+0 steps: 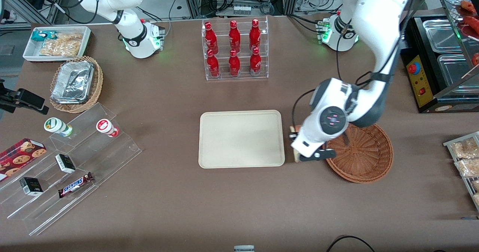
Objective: Place sandwich from basket to tray
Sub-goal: 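Lift the sandwich and carry it over the beige tray, then lower the sandwich onto the tray and open the left gripper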
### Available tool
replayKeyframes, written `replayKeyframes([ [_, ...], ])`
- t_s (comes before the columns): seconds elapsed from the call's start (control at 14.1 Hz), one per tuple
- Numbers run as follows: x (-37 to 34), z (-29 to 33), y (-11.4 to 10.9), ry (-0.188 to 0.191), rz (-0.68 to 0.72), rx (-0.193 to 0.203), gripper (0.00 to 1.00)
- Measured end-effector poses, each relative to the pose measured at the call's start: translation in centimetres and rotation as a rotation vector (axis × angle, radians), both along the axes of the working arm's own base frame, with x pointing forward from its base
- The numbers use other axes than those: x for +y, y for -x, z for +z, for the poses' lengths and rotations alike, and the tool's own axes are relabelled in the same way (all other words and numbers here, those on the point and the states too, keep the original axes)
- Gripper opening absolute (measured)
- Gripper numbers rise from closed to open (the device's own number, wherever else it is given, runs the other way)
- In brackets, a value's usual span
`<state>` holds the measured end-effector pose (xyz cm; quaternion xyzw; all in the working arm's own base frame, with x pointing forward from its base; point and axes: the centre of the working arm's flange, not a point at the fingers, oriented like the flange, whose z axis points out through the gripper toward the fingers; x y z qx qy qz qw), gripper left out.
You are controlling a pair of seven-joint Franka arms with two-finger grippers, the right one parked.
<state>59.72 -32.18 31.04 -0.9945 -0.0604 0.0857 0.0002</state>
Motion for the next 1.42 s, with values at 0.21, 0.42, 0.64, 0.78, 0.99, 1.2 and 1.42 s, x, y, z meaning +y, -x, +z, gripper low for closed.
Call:
replayKeyframes([
  [0.21, -7.0, -1.3, 1.3, 0.002, 0.028, -0.011, 0.15],
  [0.42, -12.4, -3.3, 2.7, 0.037, 0.038, -0.057, 0.15],
  [0.64, -16.2, -5.6, 4.7, 0.052, 0.045, -0.072, 0.15],
  [0.78, -17.8, -6.6, 5.4, 0.054, 0.036, -0.068, 0.15],
  [0.99, -18.9, -7.5, 6.2, 0.052, 0.024, -0.063, 0.15],
  [1.2, -19.2, -8.0, 6.4, 0.053, 0.02, -0.064, 0.3],
  [1.42, -19.2, -7.2, 5.8, 0.062, 0.025, -0.079, 0.59],
])
